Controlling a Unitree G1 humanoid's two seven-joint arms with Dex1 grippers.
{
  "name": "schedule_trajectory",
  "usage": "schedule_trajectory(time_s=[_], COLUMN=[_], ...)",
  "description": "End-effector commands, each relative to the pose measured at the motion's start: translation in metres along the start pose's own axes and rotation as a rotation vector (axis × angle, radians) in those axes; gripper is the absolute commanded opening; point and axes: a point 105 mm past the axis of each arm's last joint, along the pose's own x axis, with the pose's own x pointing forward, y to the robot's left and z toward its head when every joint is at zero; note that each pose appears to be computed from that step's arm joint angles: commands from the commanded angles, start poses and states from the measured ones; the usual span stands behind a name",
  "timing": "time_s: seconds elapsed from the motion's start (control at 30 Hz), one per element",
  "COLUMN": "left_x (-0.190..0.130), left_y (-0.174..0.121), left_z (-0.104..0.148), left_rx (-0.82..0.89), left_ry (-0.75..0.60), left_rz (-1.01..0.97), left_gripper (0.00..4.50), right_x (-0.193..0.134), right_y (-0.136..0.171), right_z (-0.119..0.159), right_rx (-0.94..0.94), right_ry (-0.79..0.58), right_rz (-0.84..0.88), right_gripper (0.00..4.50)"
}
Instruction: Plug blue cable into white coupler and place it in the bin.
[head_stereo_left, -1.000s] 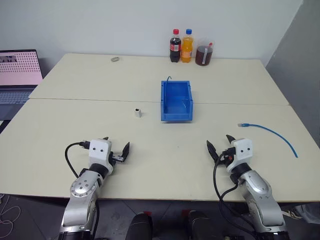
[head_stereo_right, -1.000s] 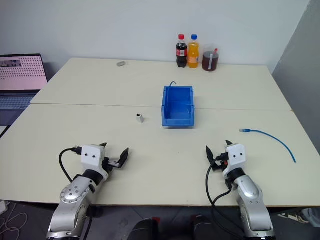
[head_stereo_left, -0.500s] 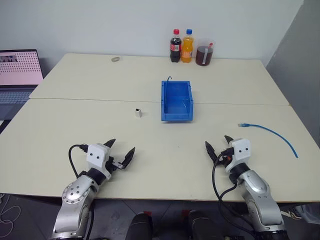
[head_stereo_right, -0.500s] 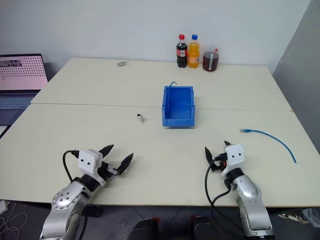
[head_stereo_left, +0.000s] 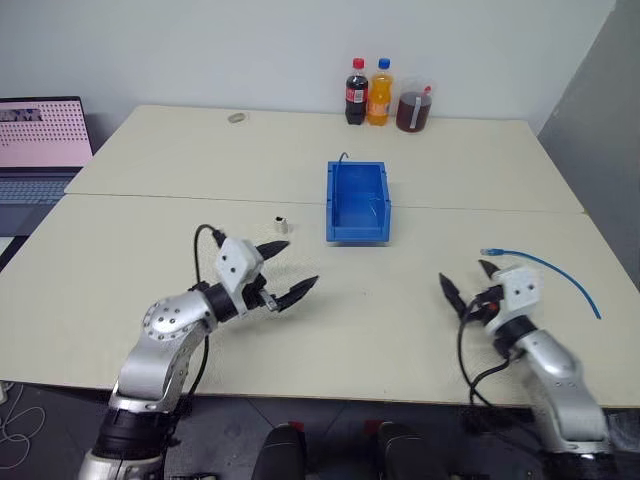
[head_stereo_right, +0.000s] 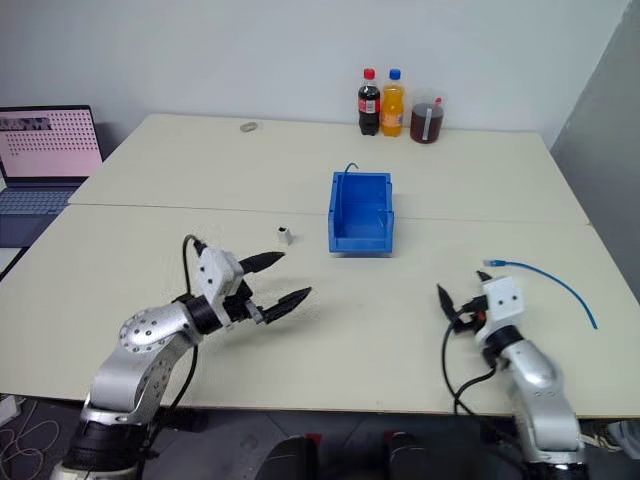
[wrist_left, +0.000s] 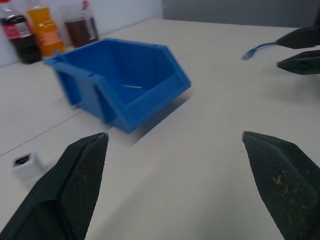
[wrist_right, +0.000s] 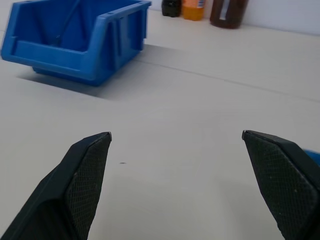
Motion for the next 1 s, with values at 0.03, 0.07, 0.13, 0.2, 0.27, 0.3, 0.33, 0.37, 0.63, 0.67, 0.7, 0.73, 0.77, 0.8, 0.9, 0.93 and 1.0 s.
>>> schedule_trajectory(time_s=[0.03,0.07,0.13,0.2,0.27,0.3,0.33,0.37,0.63,0.67,0.7,0.73,0.77,0.8,0.9,0.93,1.0], left_x=[0.016,0.020,0.028,0.035,0.040,0.042,0.044,0.046,0.053,0.052,0.051,0.050,0.049,0.049,0.047,0.046,0.045], left_y=[-0.016,-0.019,-0.024,-0.030,-0.034,-0.035,-0.036,-0.037,-0.049,-0.049,-0.049,-0.048,-0.048,-0.047,-0.047,-0.046,-0.045], left_z=[0.021,0.024,0.029,0.030,0.030,0.030,0.031,0.032,0.042,0.042,0.042,0.041,0.040,0.040,0.039,0.039,0.038], left_rx=[0.009,0.010,0.010,0.024,0.036,0.039,0.039,0.037,0.037,0.038,0.039,0.042,0.046,0.049,0.055,0.057,0.061], left_ry=[-0.014,-0.014,-0.013,0.002,0.018,0.020,0.020,0.017,-0.002,-0.001,0.001,0.006,0.011,0.015,0.020,0.022,0.026], left_rz=[-0.118,-0.139,-0.165,-0.192,-0.211,-0.215,-0.215,-0.214,-0.238,-0.238,-0.237,-0.235,-0.232,-0.231,-0.232,-0.233,-0.235], left_gripper=[4.50,4.50,4.50,4.50,4.50,4.50,4.50,4.50,4.50,4.50,4.50,4.50,4.50,4.50,4.50,4.50,4.50], right_x=[-0.004,-0.004,-0.002,0.004,0.012,0.016,0.019,0.022,0.046,0.047,0.049,0.050,0.050,0.051,0.050,0.049,0.047], right_y=[-0.037,-0.047,-0.069,-0.086,-0.100,-0.109,-0.116,-0.120,-0.132,-0.131,-0.130,-0.130,-0.129,-0.129,-0.125,-0.124,-0.123], right_z=[0.014,0.012,0.007,0.001,-0.003,-0.005,-0.005,-0.006,-0.009,-0.010,-0.011,-0.013,-0.014,-0.015,-0.020,-0.023,-0.027], right_rx=[-0.046,-0.065,-0.097,-0.126,-0.147,-0.155,-0.159,-0.161,-0.203,-0.199,-0.194,-0.184,-0.175,-0.164,-0.113,-0.105,-0.097], right_ry=[0.043,0.077,0.164,0.254,0.341,0.387,0.419,0.444,0.621,0.625,0.628,0.631,0.633,0.635,0.645,0.653,0.663], right_rz=[0.030,0.046,0.076,0.113,0.159,0.159,0.164,0.172,0.192,0.190,0.189,0.181,0.175,0.171,0.181,0.182,0.187], right_gripper=[4.46,4.46,4.46,4.46,4.46,4.46,4.46,4.46,4.46,4.46,4.46,4.28,4.28,4.04,3.30,3.10,2.64])
